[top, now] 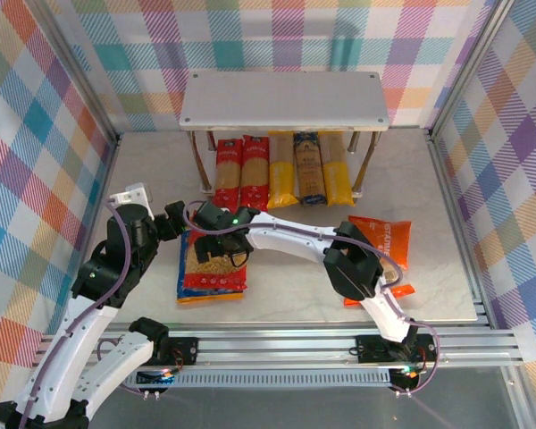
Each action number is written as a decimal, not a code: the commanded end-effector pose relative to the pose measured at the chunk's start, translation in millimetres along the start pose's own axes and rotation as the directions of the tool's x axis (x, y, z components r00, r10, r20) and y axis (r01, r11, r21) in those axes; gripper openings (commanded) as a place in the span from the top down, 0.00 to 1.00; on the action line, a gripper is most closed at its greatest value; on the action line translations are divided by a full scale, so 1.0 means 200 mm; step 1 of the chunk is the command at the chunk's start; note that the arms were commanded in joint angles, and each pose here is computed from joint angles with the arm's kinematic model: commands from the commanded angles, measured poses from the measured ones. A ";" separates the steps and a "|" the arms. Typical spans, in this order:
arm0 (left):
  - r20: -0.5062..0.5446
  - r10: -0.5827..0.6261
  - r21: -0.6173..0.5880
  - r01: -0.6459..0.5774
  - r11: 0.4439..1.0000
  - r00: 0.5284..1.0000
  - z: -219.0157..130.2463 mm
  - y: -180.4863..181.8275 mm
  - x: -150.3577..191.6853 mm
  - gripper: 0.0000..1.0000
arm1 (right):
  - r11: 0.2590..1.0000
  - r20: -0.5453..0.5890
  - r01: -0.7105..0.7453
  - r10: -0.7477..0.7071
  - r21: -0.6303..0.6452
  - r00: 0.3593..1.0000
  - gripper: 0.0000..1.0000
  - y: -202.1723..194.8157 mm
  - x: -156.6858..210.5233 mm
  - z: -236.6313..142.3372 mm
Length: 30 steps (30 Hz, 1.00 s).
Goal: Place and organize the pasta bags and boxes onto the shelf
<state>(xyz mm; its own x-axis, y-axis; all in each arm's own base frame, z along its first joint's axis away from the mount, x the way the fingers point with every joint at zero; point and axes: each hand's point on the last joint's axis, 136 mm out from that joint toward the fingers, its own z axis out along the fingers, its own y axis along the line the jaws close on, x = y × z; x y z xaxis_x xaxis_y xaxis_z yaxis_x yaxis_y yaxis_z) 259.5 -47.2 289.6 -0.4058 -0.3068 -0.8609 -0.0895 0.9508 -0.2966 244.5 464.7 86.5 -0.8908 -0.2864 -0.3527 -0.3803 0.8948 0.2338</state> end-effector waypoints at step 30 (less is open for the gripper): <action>0.031 -0.009 0.048 0.008 0.999 0.999 0.01 -0.02 -0.02 0.16 | 0.998 -0.313 0.056 -0.050 0.010 0.948 0.87 -0.09 0.40 0.24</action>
<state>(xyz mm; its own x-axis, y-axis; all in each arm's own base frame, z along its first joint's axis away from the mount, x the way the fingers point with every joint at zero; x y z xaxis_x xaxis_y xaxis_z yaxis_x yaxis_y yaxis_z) 260.7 -47.5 287.7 -0.3940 -0.3194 -0.8618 -0.0777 0.9459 -0.3150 233.7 470.3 79.8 -0.8978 -0.3395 -0.2805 -0.4161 0.8626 0.2877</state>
